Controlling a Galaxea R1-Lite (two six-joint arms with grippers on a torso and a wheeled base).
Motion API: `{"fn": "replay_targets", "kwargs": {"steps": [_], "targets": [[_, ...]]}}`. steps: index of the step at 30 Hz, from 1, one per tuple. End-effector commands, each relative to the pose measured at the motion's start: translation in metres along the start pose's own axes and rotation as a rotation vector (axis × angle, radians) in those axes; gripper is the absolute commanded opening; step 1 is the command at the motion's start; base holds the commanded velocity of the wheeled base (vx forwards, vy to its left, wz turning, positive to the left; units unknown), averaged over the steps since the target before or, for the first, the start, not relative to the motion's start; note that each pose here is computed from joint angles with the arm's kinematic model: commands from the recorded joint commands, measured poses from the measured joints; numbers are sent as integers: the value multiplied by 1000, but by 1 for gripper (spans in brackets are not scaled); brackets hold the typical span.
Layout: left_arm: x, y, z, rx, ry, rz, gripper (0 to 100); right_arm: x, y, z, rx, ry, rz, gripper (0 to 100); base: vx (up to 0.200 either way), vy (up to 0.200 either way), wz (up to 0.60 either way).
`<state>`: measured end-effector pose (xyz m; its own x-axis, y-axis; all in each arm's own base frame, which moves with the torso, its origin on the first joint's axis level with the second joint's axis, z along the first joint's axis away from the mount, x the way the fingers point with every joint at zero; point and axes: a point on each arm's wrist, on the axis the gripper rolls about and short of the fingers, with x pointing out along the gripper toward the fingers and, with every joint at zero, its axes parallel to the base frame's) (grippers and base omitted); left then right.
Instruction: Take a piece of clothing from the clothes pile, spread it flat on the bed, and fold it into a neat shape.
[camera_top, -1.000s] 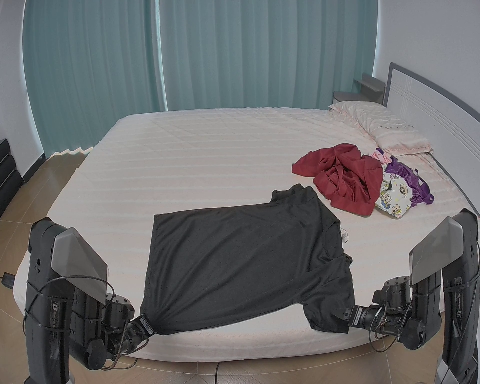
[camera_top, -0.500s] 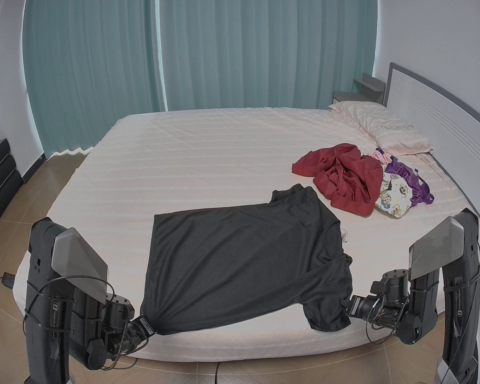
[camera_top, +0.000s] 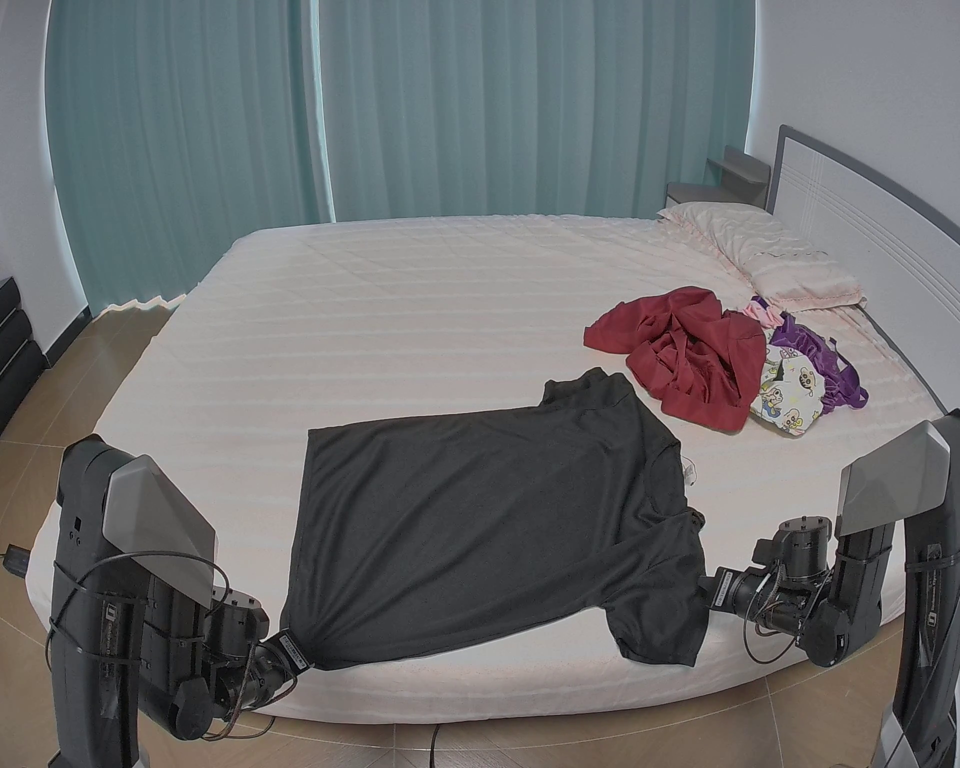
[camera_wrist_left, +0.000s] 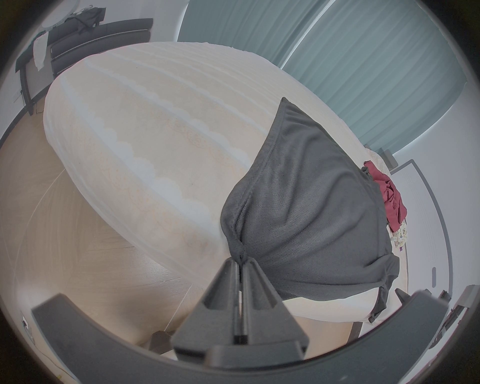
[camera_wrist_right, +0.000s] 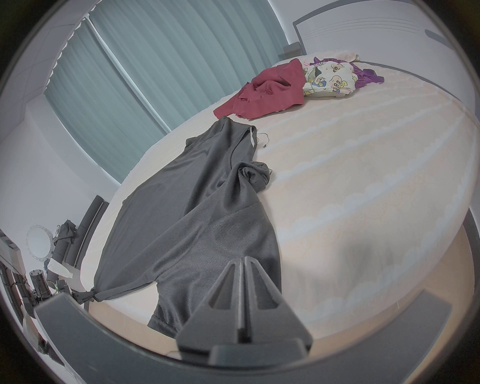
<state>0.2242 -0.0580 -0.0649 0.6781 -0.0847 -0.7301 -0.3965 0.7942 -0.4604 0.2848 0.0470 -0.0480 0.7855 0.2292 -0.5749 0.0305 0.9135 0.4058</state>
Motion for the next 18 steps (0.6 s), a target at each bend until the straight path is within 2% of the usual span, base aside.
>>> {"fn": "replay_targets", "kwargs": {"steps": [1,2,7,16,17,18], "targets": [[0,-1,1,-2,-12,-11,0,5,-2,3,5,-4,-5,0,0,0,0],[0,-1,1,-2,-12,-11,0,6,-3,4,6,-2,-10,100,0,0,0],[0,-1,1,-2,-10,-13,0,7,-5,6,11,12,-22,100,0,0,0],[0,-1,1,-2,-10,-13,0,22,-6,5,-35,24,-7,100,0,0,0],[0,-1,0,-1,-9,-12,0,24,-7,3,-34,35,-10,0,0,0,0],[1,-1,0,0,-8,-11,0,27,-7,3,-33,44,-14,0,0,0,0]]}}
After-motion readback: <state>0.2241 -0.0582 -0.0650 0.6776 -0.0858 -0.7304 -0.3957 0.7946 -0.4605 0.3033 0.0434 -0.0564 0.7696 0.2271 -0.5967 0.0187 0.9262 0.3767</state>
